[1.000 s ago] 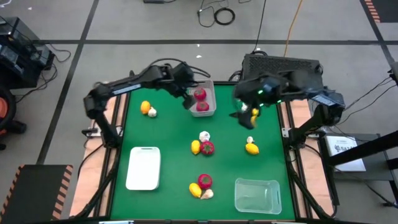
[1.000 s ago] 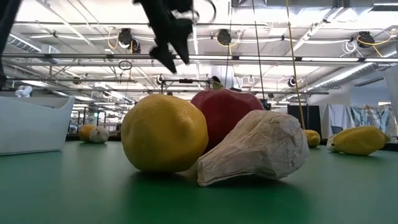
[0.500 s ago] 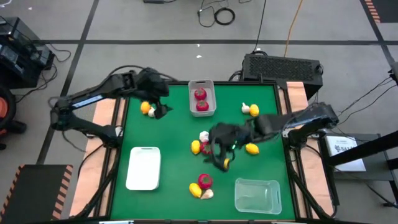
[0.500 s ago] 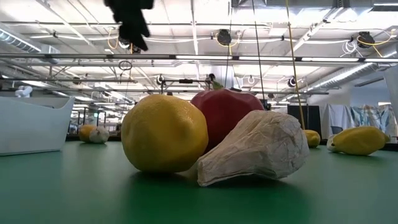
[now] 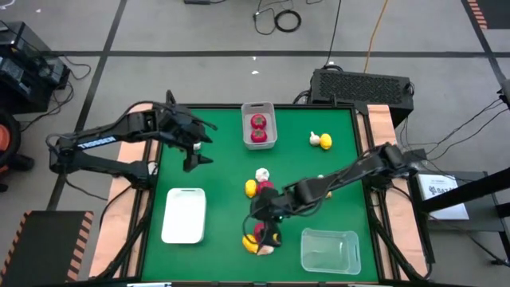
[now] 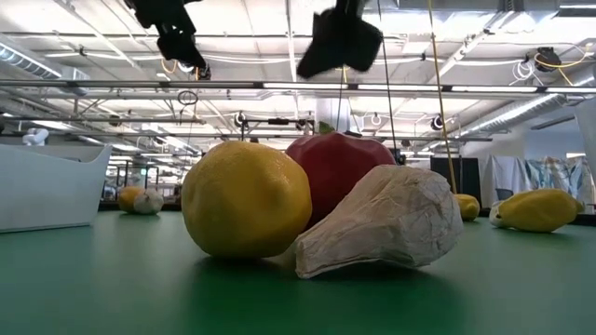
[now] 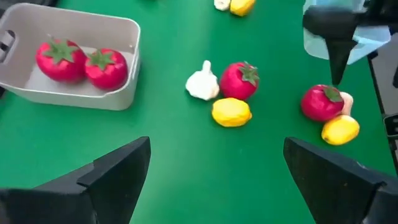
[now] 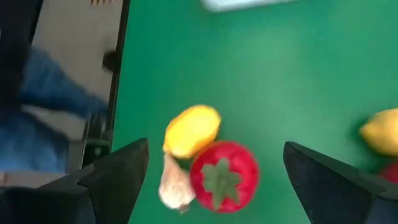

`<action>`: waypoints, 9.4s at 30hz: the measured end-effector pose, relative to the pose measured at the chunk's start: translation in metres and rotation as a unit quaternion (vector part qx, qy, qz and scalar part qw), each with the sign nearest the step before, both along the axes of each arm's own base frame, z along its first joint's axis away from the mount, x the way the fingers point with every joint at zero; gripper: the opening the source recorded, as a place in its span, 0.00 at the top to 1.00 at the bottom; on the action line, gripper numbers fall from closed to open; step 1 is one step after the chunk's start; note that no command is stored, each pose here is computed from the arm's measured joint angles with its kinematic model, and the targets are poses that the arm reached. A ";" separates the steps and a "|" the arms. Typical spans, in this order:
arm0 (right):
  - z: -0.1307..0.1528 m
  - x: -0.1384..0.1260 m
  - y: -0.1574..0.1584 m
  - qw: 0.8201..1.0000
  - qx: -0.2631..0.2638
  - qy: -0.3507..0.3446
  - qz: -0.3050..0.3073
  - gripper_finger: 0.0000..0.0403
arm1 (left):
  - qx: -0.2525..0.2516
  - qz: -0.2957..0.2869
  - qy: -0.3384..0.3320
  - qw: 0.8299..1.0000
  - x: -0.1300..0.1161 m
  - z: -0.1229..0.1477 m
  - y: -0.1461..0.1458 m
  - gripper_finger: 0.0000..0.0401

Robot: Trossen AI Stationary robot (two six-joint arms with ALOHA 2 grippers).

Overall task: Sort produce into baskets
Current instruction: Put the bottom tomato into the gray bin, then put the tomato into the gray bin

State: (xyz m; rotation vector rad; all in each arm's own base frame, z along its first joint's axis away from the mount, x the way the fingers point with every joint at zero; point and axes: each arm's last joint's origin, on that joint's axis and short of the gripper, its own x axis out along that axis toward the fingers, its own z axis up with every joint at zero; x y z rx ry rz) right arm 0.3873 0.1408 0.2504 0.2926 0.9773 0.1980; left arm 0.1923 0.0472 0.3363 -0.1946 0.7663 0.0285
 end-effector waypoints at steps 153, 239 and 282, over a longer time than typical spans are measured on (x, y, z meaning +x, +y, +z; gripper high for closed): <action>0.023 -0.032 -0.155 0.967 -0.066 0.148 -0.194 0.11 | 0.084 0.151 0.108 0.979 -0.007 -0.018 0.000 0.07; -0.091 -0.018 -0.102 0.979 -0.206 0.009 0.004 0.11 | 0.005 0.197 -0.043 0.979 -0.004 -0.050 -0.004 0.07; 0.056 -0.013 -0.279 0.946 -0.288 -0.087 -0.118 0.28 | -0.021 0.215 -0.058 0.975 -0.002 -0.048 -0.004 0.07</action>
